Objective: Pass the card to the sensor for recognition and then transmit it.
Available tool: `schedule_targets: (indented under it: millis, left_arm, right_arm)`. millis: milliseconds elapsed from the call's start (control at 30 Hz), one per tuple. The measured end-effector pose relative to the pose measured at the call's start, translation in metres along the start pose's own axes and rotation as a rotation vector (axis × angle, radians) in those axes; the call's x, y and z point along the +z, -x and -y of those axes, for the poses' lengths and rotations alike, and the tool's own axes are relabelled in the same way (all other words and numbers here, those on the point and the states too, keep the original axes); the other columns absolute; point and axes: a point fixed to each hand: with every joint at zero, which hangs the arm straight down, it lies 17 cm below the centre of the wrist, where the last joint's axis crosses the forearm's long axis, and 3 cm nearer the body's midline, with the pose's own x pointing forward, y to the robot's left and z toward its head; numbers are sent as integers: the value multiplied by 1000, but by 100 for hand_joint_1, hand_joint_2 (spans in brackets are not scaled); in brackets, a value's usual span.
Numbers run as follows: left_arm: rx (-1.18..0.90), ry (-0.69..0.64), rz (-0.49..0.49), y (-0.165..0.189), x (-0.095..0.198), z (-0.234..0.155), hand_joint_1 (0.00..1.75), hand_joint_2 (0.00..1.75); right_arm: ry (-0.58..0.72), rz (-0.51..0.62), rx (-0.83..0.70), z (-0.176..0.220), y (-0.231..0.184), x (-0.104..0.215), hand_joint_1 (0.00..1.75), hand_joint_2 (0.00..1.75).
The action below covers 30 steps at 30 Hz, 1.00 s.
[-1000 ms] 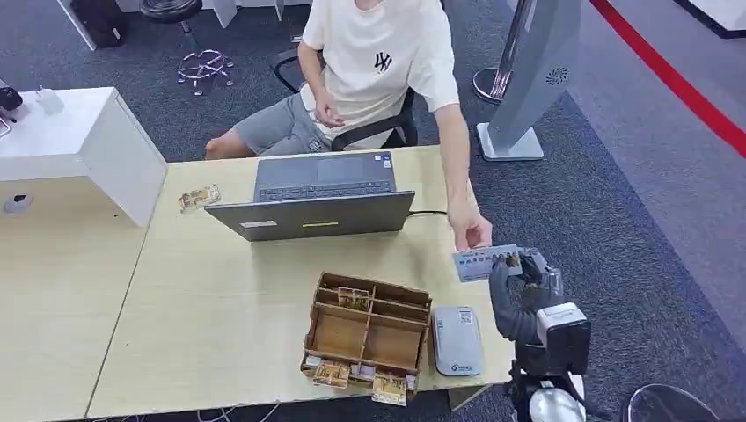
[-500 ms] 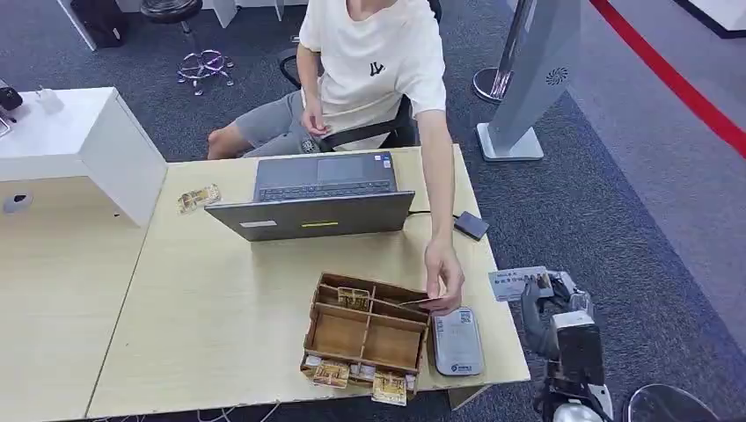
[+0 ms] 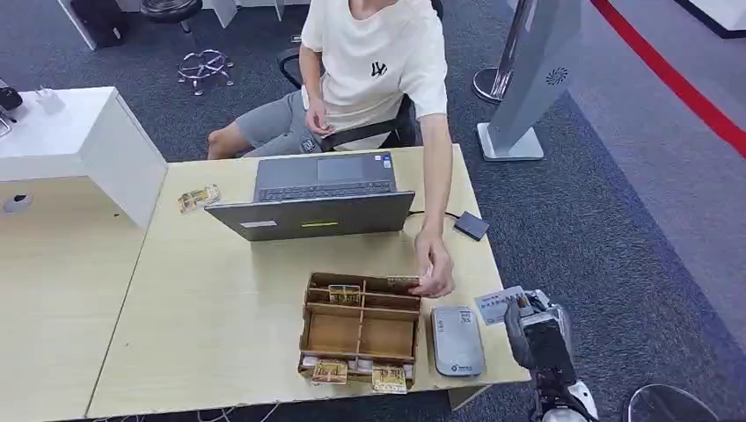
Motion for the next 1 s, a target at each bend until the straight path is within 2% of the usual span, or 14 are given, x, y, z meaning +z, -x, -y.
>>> schedule_targets:
  millis: [133,300,467,733,1000]
  left_arm:
    - [8,-1,-2,0,0,0,0,0]
    - [16,-2,3,0,0,-1,0,0]
    - [24,-2,3,0,0,-2,0,0]
    - [40,-3,-1,1,0,-3,0,0]
    - [48,-4,-3,1,-1,-3,0,0]
  right_arm:
    - [-61,-52,-20,-17,16,7,175,175]
    - [-175,-118,-126,-45,30,18,175,175]
    - [-242,-134,-185,-57,33,23,175,175]
    - [-271,-134,-144,-56,37,22,175,175]
    - [-258,-112,-31,-50,38,18,175,175]
